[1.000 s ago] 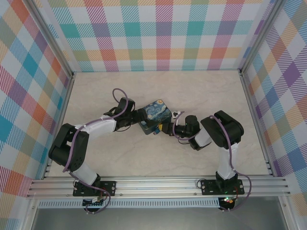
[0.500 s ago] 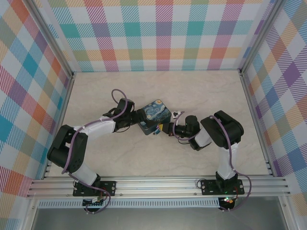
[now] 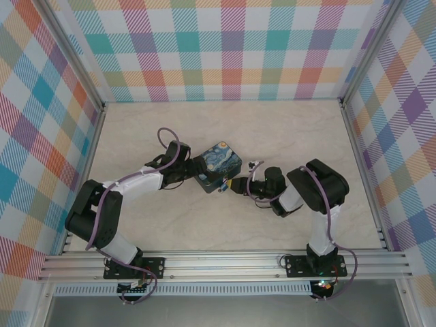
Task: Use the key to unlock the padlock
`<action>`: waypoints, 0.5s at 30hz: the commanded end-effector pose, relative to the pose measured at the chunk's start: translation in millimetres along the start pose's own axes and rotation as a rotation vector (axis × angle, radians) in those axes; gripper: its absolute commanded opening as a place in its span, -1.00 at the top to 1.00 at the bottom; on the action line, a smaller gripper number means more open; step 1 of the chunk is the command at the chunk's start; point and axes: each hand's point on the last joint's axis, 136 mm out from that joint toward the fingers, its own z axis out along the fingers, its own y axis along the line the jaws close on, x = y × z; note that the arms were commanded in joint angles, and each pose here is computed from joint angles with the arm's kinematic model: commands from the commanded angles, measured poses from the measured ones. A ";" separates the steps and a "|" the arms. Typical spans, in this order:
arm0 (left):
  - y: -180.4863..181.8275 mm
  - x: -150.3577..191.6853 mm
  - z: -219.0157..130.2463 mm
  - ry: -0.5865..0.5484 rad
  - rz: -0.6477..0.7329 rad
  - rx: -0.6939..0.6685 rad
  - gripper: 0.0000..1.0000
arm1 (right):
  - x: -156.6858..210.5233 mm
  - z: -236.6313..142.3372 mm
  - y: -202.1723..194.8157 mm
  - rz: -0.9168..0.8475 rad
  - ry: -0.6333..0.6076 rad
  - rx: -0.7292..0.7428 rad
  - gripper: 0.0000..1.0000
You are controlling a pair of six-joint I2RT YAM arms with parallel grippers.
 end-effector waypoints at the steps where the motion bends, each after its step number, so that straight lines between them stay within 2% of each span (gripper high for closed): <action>1: 26.6 31.4 1.6 0.093 0.012 -0.098 -0.65 | -1.2 5.7 8.6 -0.024 0.001 -0.049 0.05; 6: 26.0 31.0 1.0 0.090 0.012 -0.097 -0.65 | 1.2 10.7 6.3 -0.016 0.008 -0.026 -0.13; 15: 22.8 31.3 1.5 0.092 0.010 -0.083 -0.65 | 4.9 20.9 2.6 0.009 0.034 0.009 -0.31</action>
